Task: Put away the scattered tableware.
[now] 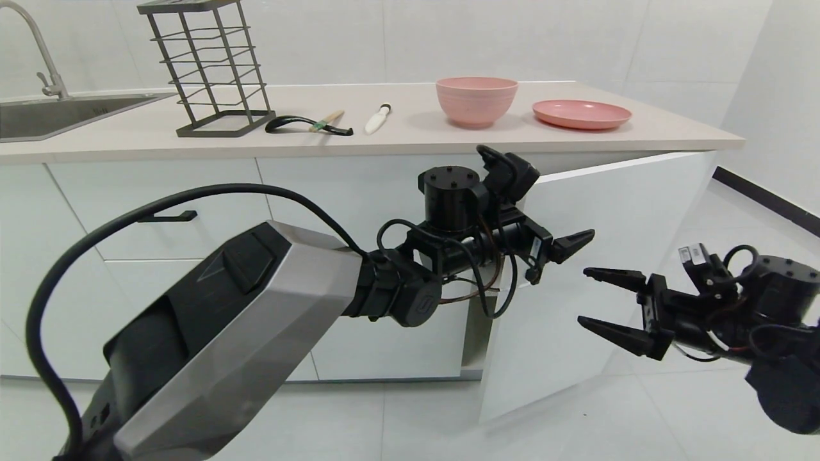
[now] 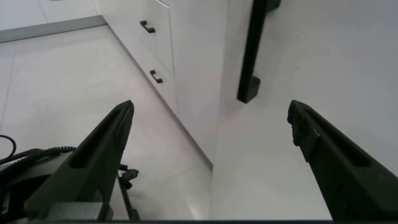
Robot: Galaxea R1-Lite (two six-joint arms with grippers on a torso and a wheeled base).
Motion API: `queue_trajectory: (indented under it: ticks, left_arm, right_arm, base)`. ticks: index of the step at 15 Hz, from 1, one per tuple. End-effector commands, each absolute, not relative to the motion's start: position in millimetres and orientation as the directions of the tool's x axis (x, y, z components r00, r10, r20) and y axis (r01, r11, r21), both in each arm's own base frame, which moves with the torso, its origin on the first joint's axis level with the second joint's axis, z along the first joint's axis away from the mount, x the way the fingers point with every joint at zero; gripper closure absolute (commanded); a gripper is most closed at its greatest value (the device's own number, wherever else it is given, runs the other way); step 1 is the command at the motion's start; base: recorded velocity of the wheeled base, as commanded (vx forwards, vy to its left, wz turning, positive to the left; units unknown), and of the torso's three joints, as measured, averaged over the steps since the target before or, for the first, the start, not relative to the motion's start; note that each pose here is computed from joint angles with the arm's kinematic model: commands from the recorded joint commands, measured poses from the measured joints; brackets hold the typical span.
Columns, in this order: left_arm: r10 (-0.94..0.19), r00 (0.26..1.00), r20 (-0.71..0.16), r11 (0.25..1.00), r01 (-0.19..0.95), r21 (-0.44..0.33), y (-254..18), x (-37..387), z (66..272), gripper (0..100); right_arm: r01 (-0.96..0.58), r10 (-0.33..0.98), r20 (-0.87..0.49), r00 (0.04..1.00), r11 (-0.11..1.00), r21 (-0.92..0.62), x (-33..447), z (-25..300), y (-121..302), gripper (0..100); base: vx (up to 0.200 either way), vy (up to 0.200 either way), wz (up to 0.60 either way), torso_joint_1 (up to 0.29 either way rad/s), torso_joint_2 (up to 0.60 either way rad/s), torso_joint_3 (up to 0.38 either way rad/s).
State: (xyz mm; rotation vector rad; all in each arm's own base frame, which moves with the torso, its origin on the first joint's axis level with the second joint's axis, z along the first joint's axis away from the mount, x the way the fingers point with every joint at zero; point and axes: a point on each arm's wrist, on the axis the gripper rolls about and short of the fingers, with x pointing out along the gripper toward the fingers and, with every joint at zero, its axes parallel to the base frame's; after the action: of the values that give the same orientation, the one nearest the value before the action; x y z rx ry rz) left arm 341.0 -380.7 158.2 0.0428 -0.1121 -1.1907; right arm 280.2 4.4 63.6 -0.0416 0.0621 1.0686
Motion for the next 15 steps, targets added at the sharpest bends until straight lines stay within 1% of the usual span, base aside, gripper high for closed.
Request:
queue_trajectory:
  ticks: [1, 3, 6, 8, 11, 15]
  left_arm:
    - [-0.927, 0.370, 0.062, 0.374, 0.923, 0.090, -386, 334, 158, 0]
    - [-0.921, 0.384, 0.058, 0.388, 0.918, 0.086, -391, 328, 157, 0]
    - [-0.910, 0.411, 0.052, 0.414, 0.906, 0.082, -396, 322, 154, 0]
    - [-0.914, 0.403, 0.056, 0.406, 0.910, 0.084, -399, 318, 155, 0]
    - [-0.929, 0.370, 0.031, 0.371, 0.925, 0.078, -407, 304, 144, 0]
    - [-0.951, 0.305, 0.056, 0.309, 0.947, 0.082, -421, 276, 136, 0]
  right_arm:
    - [-0.831, 0.832, -0.042, 0.554, 0.549, -0.088, 213, 106, 6, 0]
    - [-0.813, 0.816, -0.026, 0.578, 0.572, -0.110, 176, 117, 6, 0]
    - [-0.745, 0.782, 0.067, 0.619, 0.613, -0.263, 146, 148, 0, 0]
    - [-0.702, 0.773, 0.122, 0.622, 0.620, -0.349, 129, 163, 0, 0]
    - [-0.631, 0.742, 0.170, 0.649, 0.649, -0.425, 113, 174, -4, 0]
    - [-0.602, 0.745, 0.203, 0.635, 0.642, -0.474, 102, 182, -1, 0]
  base:
    - [0.000, 0.000, 0.00, 0.000, 0.00, 0.000]
    - [0.000, 0.000, 0.00, 0.000, 0.00, 0.000]
    - [0.000, 0.000, 0.00, 0.000, 0.00, 0.000]
    - [0.000, 0.000, 0.00, 0.000, 0.00, 0.000]
    - [0.000, 0.000, 0.00, 0.000, 0.00, 0.000]
    - [0.000, 0.000, 0.00, 0.000, 0.00, 0.000]
